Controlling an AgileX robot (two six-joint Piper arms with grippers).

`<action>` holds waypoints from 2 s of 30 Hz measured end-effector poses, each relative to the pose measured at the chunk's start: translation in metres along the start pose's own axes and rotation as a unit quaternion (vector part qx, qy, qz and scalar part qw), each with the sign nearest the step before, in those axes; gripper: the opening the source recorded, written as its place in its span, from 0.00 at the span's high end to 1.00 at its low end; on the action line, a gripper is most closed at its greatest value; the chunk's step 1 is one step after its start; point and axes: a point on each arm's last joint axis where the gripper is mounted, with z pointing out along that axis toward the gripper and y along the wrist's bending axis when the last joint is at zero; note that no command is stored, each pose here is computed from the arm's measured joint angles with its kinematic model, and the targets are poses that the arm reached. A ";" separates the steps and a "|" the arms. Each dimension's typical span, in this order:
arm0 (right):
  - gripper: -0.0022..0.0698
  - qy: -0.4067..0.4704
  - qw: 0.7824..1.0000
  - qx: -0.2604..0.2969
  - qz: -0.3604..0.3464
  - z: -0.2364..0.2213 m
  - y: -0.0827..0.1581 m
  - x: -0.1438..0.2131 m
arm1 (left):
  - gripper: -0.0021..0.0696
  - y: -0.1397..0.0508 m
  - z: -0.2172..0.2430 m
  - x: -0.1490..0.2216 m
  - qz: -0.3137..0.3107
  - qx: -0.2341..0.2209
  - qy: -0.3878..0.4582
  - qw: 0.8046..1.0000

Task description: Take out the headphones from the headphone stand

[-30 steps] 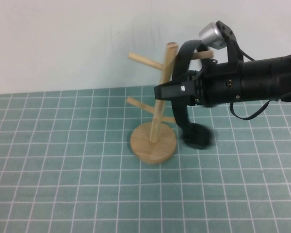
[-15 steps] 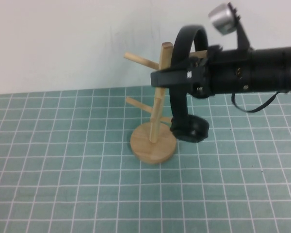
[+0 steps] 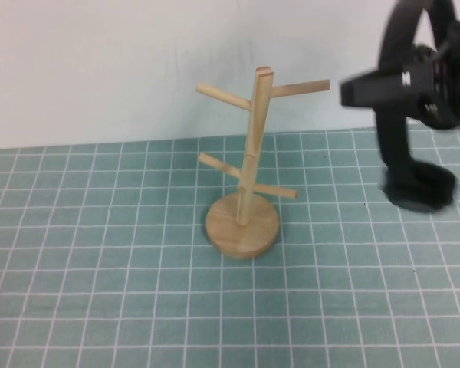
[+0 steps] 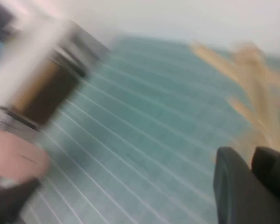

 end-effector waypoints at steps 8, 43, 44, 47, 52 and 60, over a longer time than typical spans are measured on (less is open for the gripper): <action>0.97 0.103 0.987 0.072 0.096 0.023 -0.037 0.041 | 0.98 0.000 0.000 0.000 0.000 0.000 0.000 1.000; 0.37 0.165 0.947 0.209 0.179 0.169 -0.131 0.107 | 0.98 0.000 0.000 0.000 0.000 0.000 0.000 1.000; 0.37 0.180 0.951 0.210 0.142 0.166 -0.128 0.100 | 0.98 0.000 0.000 0.000 0.000 0.000 0.000 1.000; 0.41 0.230 0.944 0.231 0.054 0.148 -0.119 0.079 | 0.98 0.000 0.000 0.000 0.000 0.000 0.000 1.000; 0.60 0.277 0.905 0.323 -0.024 0.097 -0.098 0.036 | 0.98 0.000 0.000 0.000 0.000 0.000 0.000 1.000; 0.98 0.134 0.925 0.352 -0.049 -0.006 -0.023 -0.009 | 0.98 0.000 0.000 0.000 0.000 0.000 0.000 1.000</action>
